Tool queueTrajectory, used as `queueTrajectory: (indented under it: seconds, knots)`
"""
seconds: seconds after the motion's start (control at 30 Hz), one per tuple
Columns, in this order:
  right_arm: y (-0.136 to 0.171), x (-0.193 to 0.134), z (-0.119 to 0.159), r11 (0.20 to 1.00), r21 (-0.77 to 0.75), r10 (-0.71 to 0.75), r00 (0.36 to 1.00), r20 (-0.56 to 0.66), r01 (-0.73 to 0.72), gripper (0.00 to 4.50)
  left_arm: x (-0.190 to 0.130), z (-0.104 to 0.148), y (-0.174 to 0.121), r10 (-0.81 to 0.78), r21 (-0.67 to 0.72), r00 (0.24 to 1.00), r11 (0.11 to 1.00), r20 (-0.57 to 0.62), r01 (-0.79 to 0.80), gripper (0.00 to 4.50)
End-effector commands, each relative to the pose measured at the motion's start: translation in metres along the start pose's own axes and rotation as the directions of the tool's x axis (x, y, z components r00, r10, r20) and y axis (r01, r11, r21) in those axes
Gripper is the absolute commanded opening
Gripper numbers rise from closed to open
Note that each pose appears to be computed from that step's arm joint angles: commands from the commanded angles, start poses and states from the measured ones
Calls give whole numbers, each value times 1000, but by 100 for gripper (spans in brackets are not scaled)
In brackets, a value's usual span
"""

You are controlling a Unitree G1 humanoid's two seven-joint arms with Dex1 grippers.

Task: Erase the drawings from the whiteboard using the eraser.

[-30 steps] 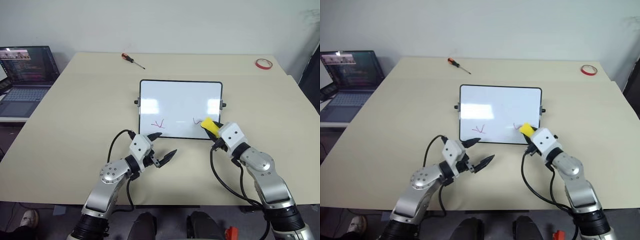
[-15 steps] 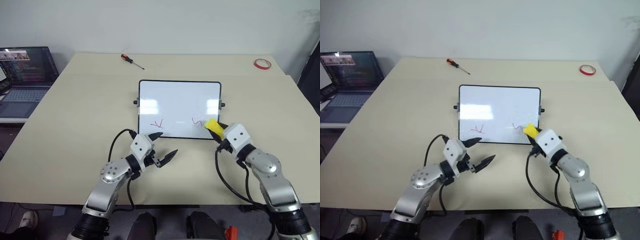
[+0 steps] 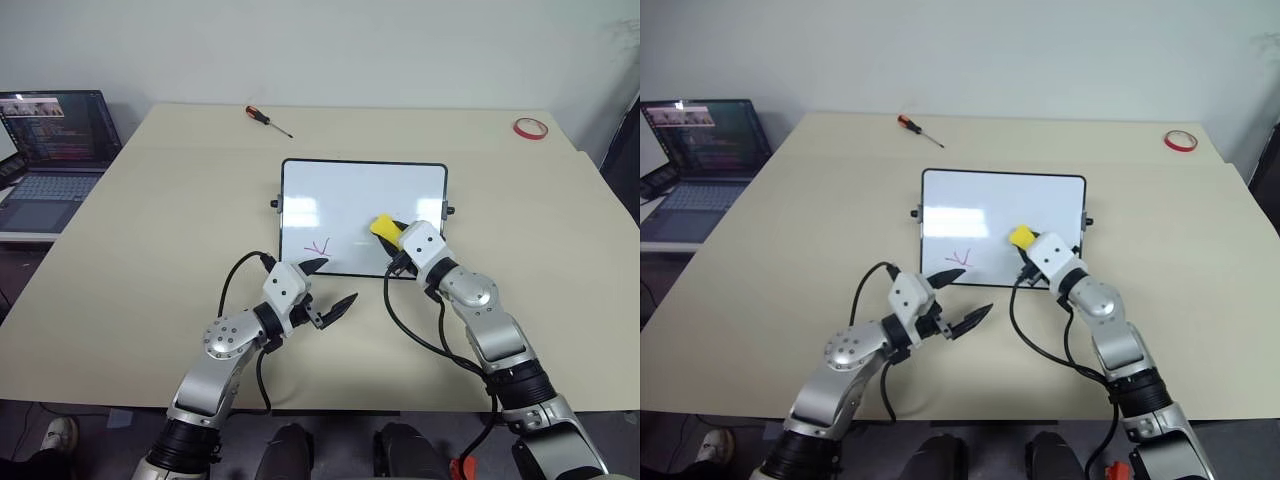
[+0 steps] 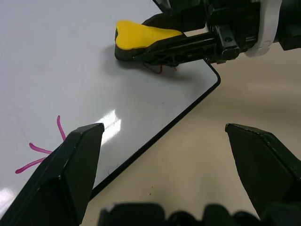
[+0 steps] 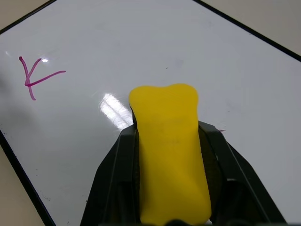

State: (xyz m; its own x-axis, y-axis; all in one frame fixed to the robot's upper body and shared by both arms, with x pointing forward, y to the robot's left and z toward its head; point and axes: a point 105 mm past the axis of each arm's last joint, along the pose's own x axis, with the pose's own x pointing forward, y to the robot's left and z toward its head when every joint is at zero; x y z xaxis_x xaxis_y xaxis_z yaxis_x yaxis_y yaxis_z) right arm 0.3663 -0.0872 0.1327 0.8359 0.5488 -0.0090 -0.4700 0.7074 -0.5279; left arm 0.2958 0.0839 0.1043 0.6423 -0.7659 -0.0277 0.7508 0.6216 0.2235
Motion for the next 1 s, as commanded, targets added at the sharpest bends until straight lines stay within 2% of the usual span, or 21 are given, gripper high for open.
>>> queueTrajectory:
  seconds: [0.03,0.3,0.63,1.0]
  knots:
    - [-9,2,-5,998,-59,-21,999,-47,19,126,-1,7,0,16,18,1000,1000,26,-17,450]
    - [-11,-14,-36,994,-108,0,974,-226,-25,126,-2,7,-1,30,17,999,999,27,-30,450]
    - [-7,-46,-50,997,-74,3,946,-325,-29,126,2,7,1,15,19,999,1000,30,-16,450]
    - [-21,-69,-64,997,-80,-39,917,-397,8,126,6,8,-1,-8,14,999,1000,36,8,450]
